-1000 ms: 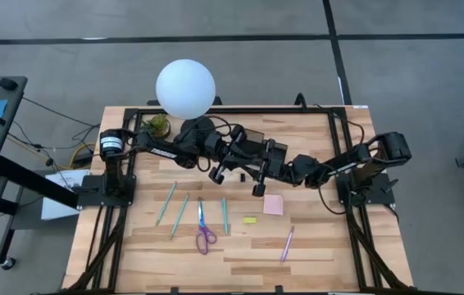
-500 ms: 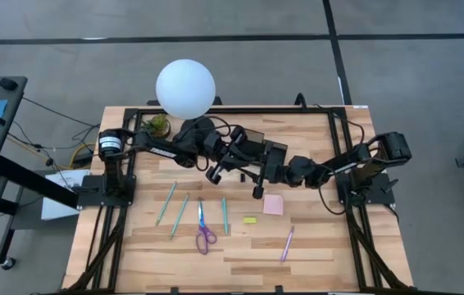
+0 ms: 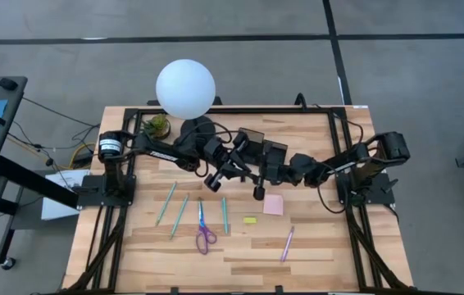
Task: Pick and place office supplies into organizer
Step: Put the brown pen into the black desk organizer
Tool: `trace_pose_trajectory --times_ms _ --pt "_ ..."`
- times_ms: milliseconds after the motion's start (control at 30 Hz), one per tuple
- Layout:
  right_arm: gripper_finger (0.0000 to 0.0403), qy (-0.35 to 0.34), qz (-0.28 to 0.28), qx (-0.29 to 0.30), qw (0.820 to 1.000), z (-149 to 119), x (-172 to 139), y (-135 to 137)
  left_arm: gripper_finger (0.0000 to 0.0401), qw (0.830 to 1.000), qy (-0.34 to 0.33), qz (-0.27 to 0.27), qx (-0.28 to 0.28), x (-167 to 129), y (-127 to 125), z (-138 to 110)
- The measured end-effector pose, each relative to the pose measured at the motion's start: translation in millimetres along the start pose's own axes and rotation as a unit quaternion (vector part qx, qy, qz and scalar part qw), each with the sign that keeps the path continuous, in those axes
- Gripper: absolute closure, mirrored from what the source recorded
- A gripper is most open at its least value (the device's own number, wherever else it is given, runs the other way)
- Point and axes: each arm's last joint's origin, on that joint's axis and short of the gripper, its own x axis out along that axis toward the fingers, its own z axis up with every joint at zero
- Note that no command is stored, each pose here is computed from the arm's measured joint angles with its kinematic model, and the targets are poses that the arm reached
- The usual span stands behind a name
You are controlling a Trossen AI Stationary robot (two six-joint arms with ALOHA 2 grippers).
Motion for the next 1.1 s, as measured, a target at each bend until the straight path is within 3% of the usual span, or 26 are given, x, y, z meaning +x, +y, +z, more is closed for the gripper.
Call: trace_pose_trajectory --times_ms 100,333,467,567,700,833,900,967,1100 --pt "0.0285 -0.022 0.002 0.001 1.0 4 0 -1 0.0379 1.0 0.001 -0.006 0.007 1 -1 0" --pt "0.0285 0.004 0.002 -0.035 0.999 0 0 0 0.0379 1.0 0.002 -0.022 0.013 6 -8 -3" --pt "0.0285 0.097 -0.086 -0.044 0.991 -8 -1 -1 0.0379 1.0 0.002 -0.017 0.021 3 -4 0" --pt "0.0285 0.215 -0.217 -0.066 0.95 -16 -7 0 0.0379 0.999 0.005 0.0 0.033 -7 8 4" --pt "0.0285 0.34 -0.378 -0.122 0.852 -14 -19 3 0.0379 0.997 0.017 0.035 0.069 -22 25 7" --pt "0.0285 0.403 -0.47 -0.14 0.773 -3 -27 4 0.0379 0.984 0.067 0.11 0.121 -35 42 0" --pt "0.0285 0.414 -0.471 -0.149 0.764 0 -28 3 0.0379 0.976 0.088 0.143 0.137 -40 48 -3" --pt "0.0285 0.41 -0.465 -0.153 0.769 2 -27 0 0.0379 0.97 0.096 0.158 0.158 -42 52 -11" --pt "0.0285 0.406 -0.48 -0.143 0.765 3 -26 -9 0.0379 0.972 0.081 0.159 0.151 -41 67 -35"
